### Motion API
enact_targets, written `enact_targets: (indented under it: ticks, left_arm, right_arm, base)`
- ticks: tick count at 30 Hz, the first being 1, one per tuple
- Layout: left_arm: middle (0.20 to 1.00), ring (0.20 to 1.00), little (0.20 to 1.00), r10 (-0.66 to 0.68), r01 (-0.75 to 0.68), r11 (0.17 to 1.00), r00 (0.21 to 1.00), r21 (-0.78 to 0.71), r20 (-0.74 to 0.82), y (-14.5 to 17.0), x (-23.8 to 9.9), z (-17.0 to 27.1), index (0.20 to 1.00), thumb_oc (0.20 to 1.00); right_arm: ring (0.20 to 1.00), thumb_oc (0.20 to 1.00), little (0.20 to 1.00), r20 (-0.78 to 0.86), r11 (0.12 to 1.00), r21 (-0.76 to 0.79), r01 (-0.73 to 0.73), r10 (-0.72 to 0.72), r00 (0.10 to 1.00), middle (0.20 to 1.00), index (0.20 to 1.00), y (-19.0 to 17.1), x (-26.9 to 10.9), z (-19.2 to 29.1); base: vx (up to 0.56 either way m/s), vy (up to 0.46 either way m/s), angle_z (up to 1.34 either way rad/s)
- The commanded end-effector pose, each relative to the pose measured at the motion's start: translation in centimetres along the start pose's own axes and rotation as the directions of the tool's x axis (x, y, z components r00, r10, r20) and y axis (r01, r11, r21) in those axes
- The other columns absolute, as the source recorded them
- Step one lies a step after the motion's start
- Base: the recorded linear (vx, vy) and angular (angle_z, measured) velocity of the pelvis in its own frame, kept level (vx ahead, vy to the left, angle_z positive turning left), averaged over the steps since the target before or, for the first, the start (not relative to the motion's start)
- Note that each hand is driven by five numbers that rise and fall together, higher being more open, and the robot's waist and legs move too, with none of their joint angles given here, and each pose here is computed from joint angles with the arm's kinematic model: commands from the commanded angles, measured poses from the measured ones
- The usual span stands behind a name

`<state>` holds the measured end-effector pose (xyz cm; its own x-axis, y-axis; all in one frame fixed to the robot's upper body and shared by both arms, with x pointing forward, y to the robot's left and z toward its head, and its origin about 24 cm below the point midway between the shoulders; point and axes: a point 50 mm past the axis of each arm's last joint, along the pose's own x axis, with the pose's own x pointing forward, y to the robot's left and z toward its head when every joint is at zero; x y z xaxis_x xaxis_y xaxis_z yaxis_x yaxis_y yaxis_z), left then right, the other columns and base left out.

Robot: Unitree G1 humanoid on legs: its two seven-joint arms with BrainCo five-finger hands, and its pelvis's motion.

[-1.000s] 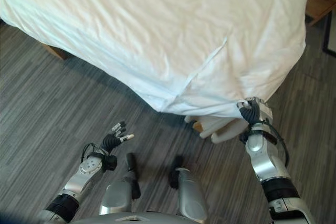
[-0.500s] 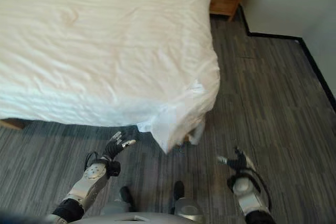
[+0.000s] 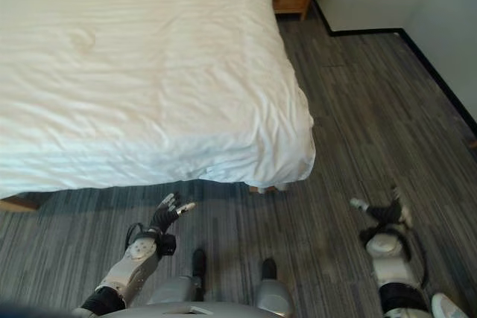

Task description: Making the bed.

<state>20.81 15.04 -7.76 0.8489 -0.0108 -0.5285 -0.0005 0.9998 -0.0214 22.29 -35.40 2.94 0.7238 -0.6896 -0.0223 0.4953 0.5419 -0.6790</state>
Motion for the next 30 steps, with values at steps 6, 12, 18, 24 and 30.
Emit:
enact_targets:
  ticks: [6, 12, 18, 24, 30]
  left_arm:
    - [1.000, 1.000, 1.000, -0.146, 0.150, 0.988, 0.983, -0.034, 0.113, -3.1, 0.7, 3.1, 1.000, 1.000]
    - [1.000, 1.000, 1.000, -0.189, 0.197, 0.980, 0.968, -0.031, 0.165, -3.7, 1.0, 4.8, 1.000, 1.000]
    - [1.000, 1.000, 1.000, -0.226, 0.233, 0.973, 0.950, -0.006, 0.217, -4.4, 1.4, 6.3, 1.000, 1.000]
    - [1.000, 1.000, 1.000, -0.297, 0.281, 0.955, 0.913, 0.098, 0.279, -4.8, 1.9, 8.2, 1.000, 1.000]
    - [1.000, 1.000, 1.000, -0.282, 0.270, 0.959, 0.891, 0.084, 0.356, -5.3, 2.5, 10.8, 1.000, 1.000]
  right_arm:
    - [0.200, 0.200, 0.200, 0.368, 0.606, 0.742, -0.287, -0.009, 0.930, 0.200, 0.200, 0.9, 1.2, 15.2]
    - [0.200, 0.200, 0.200, 0.538, 0.146, 0.841, -0.521, -0.116, 0.835, 0.200, 0.200, -0.6, -0.1, 24.0]
    - [0.200, 0.200, 0.200, 0.617, -0.006, 0.774, -0.633, -0.212, 0.758, 0.200, 0.200, -2.1, -1.4, 29.0]
    - [0.200, 0.200, 0.200, 0.618, 0.208, 0.782, -0.588, -0.137, 0.774, 0.200, 0.200, -4.0, 3.1, 30.1]
    - [0.200, 0.200, 0.200, 0.430, 0.503, 0.784, -0.364, -0.018, 0.903, 0.200, 0.200, -5.4, 8.0, 22.8]
  base:
    - [-0.03, 0.065, 0.03]
    - [-0.03, 0.062, 0.12]
    - [0.00, 0.032, 0.14]
    - [-0.01, -0.036, 0.22]
    - [-0.08, 0.013, 0.02]
